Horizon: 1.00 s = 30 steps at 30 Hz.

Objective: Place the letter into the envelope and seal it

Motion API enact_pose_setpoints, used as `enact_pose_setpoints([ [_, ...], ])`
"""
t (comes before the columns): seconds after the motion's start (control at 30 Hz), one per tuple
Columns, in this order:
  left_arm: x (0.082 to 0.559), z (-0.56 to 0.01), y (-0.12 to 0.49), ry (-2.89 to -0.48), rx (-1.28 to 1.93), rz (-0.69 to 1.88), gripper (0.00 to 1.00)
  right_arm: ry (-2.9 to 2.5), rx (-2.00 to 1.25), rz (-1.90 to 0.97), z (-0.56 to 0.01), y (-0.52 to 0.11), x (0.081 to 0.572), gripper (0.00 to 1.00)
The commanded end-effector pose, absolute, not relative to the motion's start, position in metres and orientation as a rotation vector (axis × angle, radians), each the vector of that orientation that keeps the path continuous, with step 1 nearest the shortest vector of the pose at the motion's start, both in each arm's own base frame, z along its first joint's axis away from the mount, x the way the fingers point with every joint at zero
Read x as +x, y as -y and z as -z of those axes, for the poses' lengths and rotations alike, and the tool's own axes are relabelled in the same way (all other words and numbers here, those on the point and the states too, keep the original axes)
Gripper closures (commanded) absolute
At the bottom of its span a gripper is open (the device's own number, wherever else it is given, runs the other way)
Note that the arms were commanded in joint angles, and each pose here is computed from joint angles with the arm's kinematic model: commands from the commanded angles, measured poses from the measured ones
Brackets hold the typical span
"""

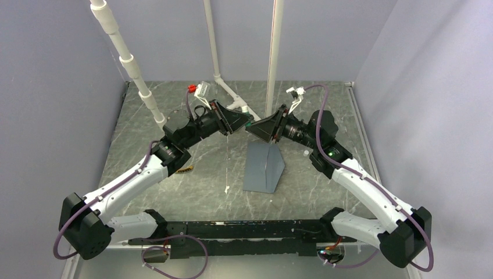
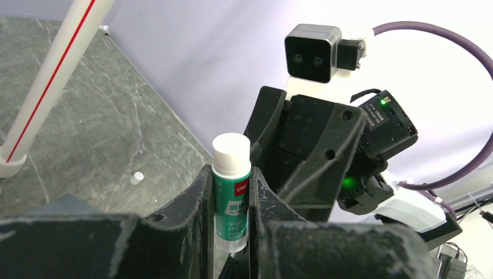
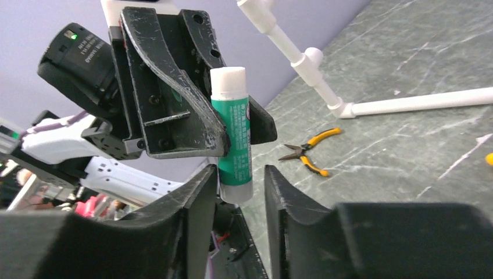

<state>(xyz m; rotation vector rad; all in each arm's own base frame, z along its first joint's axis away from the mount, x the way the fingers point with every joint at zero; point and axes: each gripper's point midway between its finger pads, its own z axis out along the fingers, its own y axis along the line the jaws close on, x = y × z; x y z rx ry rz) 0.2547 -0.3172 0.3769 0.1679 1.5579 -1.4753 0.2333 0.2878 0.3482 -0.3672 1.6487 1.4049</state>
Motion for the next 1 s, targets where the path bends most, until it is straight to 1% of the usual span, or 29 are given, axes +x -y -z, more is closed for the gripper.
enact_pose_setpoints([
  [0.0,0.247,-0.419,0.312,-1.437,0.170,1.535,0.97,-1.506,-0.413,-1.517,-0.392,-0.294,0.220,0.69],
  [0.07,0.244,-0.423,0.312,-1.433,0.200,1.538,0.97,-1.502,-0.419,-1.567,-0.394,-0.297,0.215,0.80],
  [0.13,0.239,-0.428,0.311,-1.409,0.265,1.543,0.98,-1.493,-0.423,-1.610,-0.398,-0.298,0.211,0.90],
  [0.23,0.230,-0.433,0.306,-1.363,0.414,1.569,0.98,-1.448,-0.455,-1.686,-0.410,-0.298,0.198,0.99],
  [0.37,0.200,-0.441,0.294,-1.239,0.735,1.680,0.97,-1.379,-0.591,-1.809,-0.427,-0.300,0.172,1.00],
  [0.43,0.189,-0.441,0.289,-1.186,0.846,1.702,0.98,-1.359,-0.668,-1.847,-0.432,-0.300,0.162,1.00],
  [0.53,0.183,-0.441,0.286,-1.156,0.913,1.702,0.98,-1.347,-0.783,-1.869,-0.431,-0.299,0.148,1.00],
  [0.6,0.184,-0.443,0.285,-1.152,0.895,1.689,0.98,-1.353,-0.821,-1.855,-0.428,-0.298,0.145,1.00],
  [0.63,0.188,-0.444,0.285,-1.157,0.867,1.676,0.98,-1.360,-0.823,-1.830,-0.426,-0.298,0.147,0.97],
  [0.67,0.194,-0.446,0.285,-1.161,0.822,1.660,0.98,-1.382,-0.799,-1.793,-0.423,-0.299,0.153,0.86],
  [0.7,0.203,-0.448,0.285,-1.179,0.757,1.646,0.98,-1.417,-0.764,-1.734,-0.418,-0.301,0.162,0.72],
  [0.73,0.215,-0.449,0.284,-1.207,0.673,1.615,0.98,-1.455,-0.712,-1.663,-0.414,-0.302,0.175,0.56],
  [0.77,0.227,-0.448,0.283,-1.246,0.582,1.579,0.97,-1.478,-0.658,-1.589,-0.409,-0.303,0.188,0.43],
  [0.8,0.243,-0.442,0.281,-1.301,0.478,1.537,0.98,-1.486,-0.605,-1.521,-0.406,-0.303,0.199,0.34],
  [0.83,0.255,-0.439,0.278,-1.326,0.391,1.495,0.98,-1.485,-0.552,-1.458,-0.403,-0.302,0.211,0.29],
  [0.87,0.265,-0.436,0.274,-1.347,0.318,1.463,0.98,-1.483,-0.520,-1.399,-0.398,-0.303,0.220,0.26],
  [0.97,0.282,-0.431,0.267,-1.378,0.197,1.422,0.98,-1.547,-0.441,-1.263,-0.387,-0.308,0.245,0.25],
])
